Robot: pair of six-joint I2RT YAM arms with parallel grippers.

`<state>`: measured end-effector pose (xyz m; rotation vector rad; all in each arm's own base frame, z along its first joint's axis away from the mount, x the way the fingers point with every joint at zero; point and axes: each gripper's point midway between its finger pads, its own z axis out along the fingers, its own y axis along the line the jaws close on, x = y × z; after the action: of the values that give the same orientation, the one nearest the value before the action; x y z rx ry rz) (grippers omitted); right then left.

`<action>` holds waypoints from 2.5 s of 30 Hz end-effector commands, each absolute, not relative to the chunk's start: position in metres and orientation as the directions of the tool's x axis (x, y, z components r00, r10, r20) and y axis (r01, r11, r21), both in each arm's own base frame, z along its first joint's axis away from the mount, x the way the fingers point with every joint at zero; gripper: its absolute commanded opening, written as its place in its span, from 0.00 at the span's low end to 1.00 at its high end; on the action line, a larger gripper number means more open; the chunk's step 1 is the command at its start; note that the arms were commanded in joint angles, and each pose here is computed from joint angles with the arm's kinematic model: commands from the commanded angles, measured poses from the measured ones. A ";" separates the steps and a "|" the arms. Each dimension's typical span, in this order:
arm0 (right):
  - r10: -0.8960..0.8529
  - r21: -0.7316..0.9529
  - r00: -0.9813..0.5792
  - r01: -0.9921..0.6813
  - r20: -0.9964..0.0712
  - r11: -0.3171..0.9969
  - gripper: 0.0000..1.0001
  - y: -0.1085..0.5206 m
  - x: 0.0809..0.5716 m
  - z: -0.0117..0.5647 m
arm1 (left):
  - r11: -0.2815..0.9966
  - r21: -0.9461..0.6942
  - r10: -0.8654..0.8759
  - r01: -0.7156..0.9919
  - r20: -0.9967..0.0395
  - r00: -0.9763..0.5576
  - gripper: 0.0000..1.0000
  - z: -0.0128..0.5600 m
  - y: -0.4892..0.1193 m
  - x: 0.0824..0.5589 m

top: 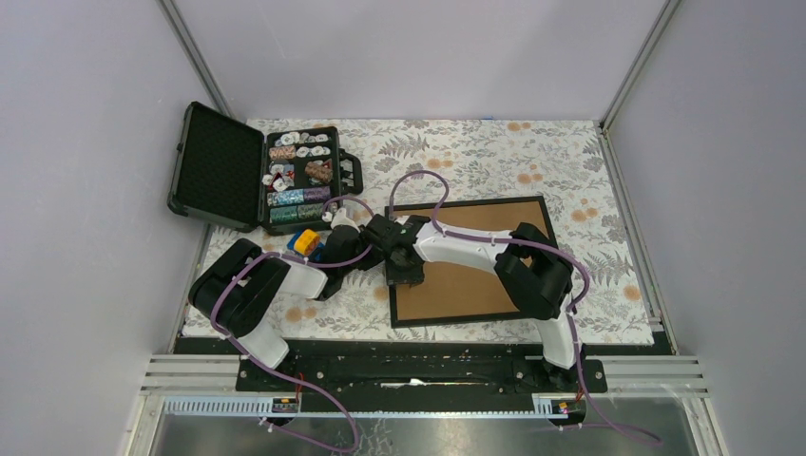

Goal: Put the photo into the frame

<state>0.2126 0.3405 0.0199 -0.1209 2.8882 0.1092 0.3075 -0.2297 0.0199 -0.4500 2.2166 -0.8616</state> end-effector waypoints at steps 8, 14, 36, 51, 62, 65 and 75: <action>-0.163 -0.324 -0.965 -0.091 -0.205 0.942 0.41 0.267 0.202 -0.016 | 0.852 -0.474 -0.434 -0.222 -0.404 -0.805 0.00 -0.055 -0.186 0.256; -0.171 -0.346 -0.968 -0.099 -0.186 0.933 0.40 0.265 0.201 -0.024 | 0.853 -0.473 -0.434 -0.223 -0.404 -0.805 0.00 -0.055 -0.186 0.256; -0.096 -0.054 -0.975 -0.086 -0.203 0.995 0.49 0.292 0.200 -0.010 | 0.856 -0.466 -0.431 -0.224 -0.405 -0.806 0.00 -0.056 -0.185 0.256; -0.116 -0.018 -0.983 -0.115 -0.144 0.993 0.61 0.304 0.190 -0.024 | 0.852 -0.474 -0.434 -0.221 -0.404 -0.805 0.00 -0.054 -0.186 0.255; -0.173 -0.179 -0.977 -0.149 -0.127 0.972 0.61 0.293 0.179 -0.034 | 0.852 -0.475 -0.434 -0.221 -0.406 -0.804 0.00 -0.054 -0.186 0.255; -0.173 -0.211 -0.978 -0.146 -0.118 0.967 0.61 0.287 0.177 -0.040 | 0.852 -0.475 -0.435 -0.221 -0.405 -0.804 0.00 -0.054 -0.186 0.255; -0.200 -0.358 -0.973 -0.148 -0.113 0.922 0.60 0.265 0.170 -0.054 | 0.852 -0.474 -0.434 -0.221 -0.405 -0.805 0.00 -0.054 -0.185 0.255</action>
<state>0.2161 0.3307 0.0124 -0.1668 2.8347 -0.0674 0.3076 -0.2302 0.0198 -0.4579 2.2243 -0.8778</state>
